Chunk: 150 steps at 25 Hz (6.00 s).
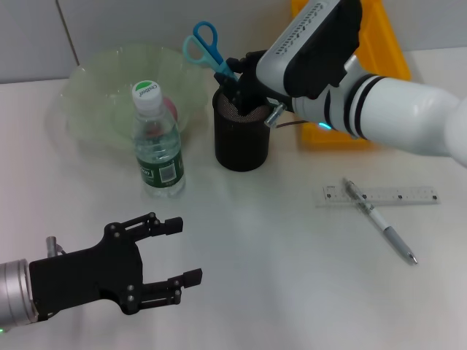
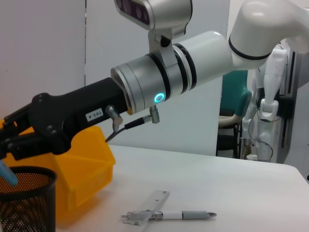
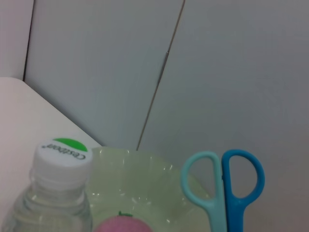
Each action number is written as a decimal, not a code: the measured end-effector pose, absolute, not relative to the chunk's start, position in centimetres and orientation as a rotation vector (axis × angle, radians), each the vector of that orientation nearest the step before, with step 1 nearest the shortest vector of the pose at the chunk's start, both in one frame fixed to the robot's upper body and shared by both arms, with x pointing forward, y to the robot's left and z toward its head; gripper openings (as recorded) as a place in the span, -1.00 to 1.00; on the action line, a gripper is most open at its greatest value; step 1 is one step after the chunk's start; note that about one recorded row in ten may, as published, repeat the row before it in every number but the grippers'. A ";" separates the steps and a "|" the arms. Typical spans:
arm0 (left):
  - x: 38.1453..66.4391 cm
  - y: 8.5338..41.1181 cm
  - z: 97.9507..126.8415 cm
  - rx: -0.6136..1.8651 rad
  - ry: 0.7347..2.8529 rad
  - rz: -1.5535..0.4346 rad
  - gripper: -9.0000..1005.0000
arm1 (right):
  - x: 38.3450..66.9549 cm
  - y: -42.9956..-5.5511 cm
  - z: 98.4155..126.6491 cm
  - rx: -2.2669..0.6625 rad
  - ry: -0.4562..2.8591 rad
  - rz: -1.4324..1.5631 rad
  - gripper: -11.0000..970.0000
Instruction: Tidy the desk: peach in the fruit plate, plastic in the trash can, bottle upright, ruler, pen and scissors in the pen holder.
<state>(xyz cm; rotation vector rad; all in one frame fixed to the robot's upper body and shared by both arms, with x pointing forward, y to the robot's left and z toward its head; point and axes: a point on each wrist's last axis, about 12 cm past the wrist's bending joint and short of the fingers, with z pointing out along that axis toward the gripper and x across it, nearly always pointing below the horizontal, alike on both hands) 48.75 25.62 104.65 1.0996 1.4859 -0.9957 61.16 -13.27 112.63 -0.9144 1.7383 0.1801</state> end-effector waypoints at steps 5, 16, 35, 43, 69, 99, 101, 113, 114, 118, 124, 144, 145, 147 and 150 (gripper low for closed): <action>48.7 25.7 104.6 1.098 1.487 -0.995 0.59 | 60.8 -13.1 112.1 -0.915 1.743 0.178 -0.52; 48.6 25.9 104.5 1.097 1.490 -0.990 0.60 | 59.5 -13.6 111.7 -0.865 1.744 0.190 -0.26; 48.3 26.0 104.7 1.096 1.474 -1.002 0.59 | 53.6 -20.9 120.1 -0.583 1.856 0.548 0.69; 48.4 25.9 104.8 1.102 1.467 -1.002 0.59 | 52.5 -25.6 120.6 -0.768 2.108 0.477 0.70; 48.3 25.8 104.6 1.082 1.487 -1.024 0.59 | 56.8 -26.8 116.5 -1.512 2.085 0.172 0.70; 48.1 25.9 104.5 1.069 1.493 -1.027 0.59 | 60.4 -23.9 113.8 -1.729 2.077 0.152 0.67; 48.1 25.9 104.5 1.068 1.493 -1.027 0.59 | 60.4 -23.8 113.7 -1.740 2.069 0.148 0.67; 48.1 25.9 104.5 1.063 1.500 -1.032 0.59 | 60.7 -23.3 112.8 -1.763 2.055 0.144 0.65; 48.1 25.9 104.6 1.064 1.500 -1.032 0.59 | 60.8 -23.2 112.7 -1.764 2.056 0.145 0.65; 48.1 25.9 104.6 1.064 1.500 -1.033 0.59 | 60.8 -23.2 112.5 -1.765 2.062 0.151 0.65; 48.1 25.9 104.6 1.066 1.499 -1.034 0.60 | 60.9 -23.0 112.0 -1.765 2.071 0.159 0.64; 48.0 26.0 104.5 1.066 1.499 -1.036 0.60 | 61.3 -22.3 111.2 -1.762 2.098 0.147 0.17; 48.0 26.0 104.5 1.066 1.499 -1.036 0.59 | 61.3 -22.3 111.2 -1.762 2.101 0.148 0.14; 48.0 26.0 104.5 1.066 1.499 -1.037 0.59 | 61.4 -22.2 111.1 -1.760 2.104 0.150 0.09; 48.0 26.0 104.5 1.065 1.499 -1.036 0.59 | 61.4 -22.2 111.1 -1.759 2.105 0.149 0.02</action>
